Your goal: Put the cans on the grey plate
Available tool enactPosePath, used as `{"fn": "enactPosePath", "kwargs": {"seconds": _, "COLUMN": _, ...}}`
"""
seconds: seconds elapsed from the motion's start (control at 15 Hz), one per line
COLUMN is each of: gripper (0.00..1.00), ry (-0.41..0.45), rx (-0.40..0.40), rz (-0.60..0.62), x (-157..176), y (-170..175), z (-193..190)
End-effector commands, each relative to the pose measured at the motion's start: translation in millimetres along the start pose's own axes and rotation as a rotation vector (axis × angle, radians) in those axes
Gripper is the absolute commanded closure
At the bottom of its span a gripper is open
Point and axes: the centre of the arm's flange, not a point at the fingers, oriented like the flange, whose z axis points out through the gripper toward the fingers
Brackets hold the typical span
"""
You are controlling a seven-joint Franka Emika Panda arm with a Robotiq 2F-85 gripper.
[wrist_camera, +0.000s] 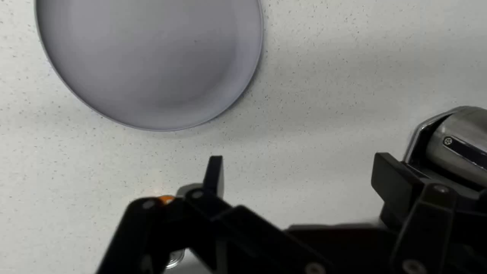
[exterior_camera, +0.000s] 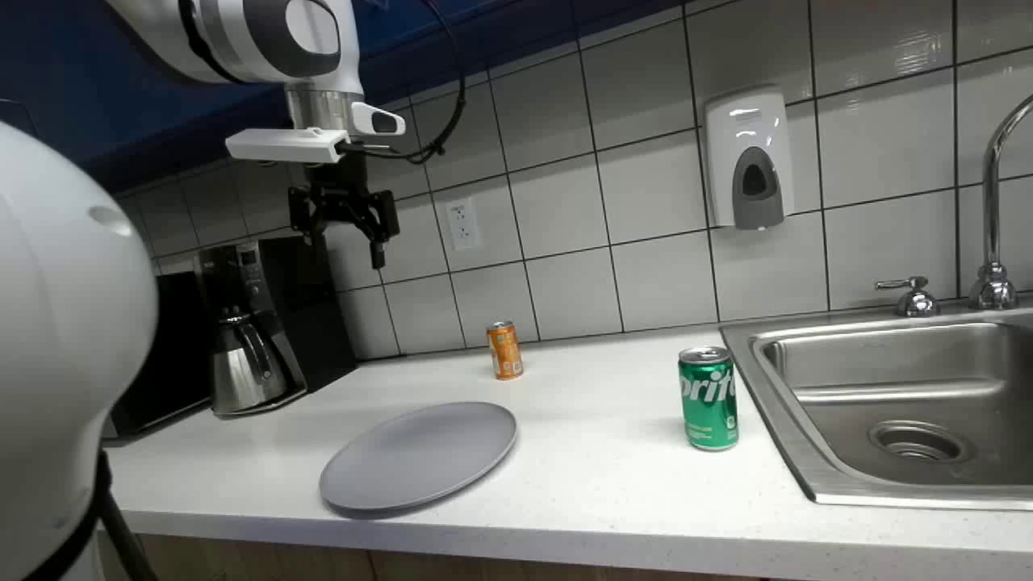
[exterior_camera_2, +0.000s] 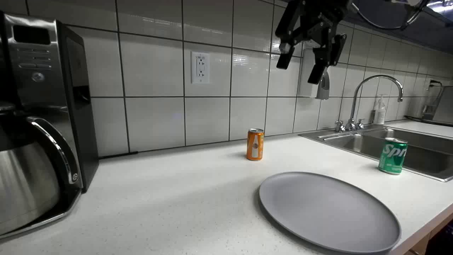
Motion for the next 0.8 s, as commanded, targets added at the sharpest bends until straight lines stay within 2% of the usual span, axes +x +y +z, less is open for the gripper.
{"fn": "enactPosePath", "kwargs": {"seconds": 0.0, "gripper": 0.00, "ry": -0.001, "rx": 0.000, "rz": 0.000, "x": 0, "y": 0, "z": 0}}
{"fn": "enactPosePath", "kwargs": {"seconds": 0.27, "gripper": 0.00, "ry": -0.002, "rx": -0.007, "rz": 0.001, "x": 0, "y": 2, "z": 1}}
{"fn": "enactPosePath", "kwargs": {"seconds": 0.73, "gripper": 0.00, "ry": -0.010, "rx": -0.103, "rz": -0.020, "x": 11, "y": 19, "z": 20}}
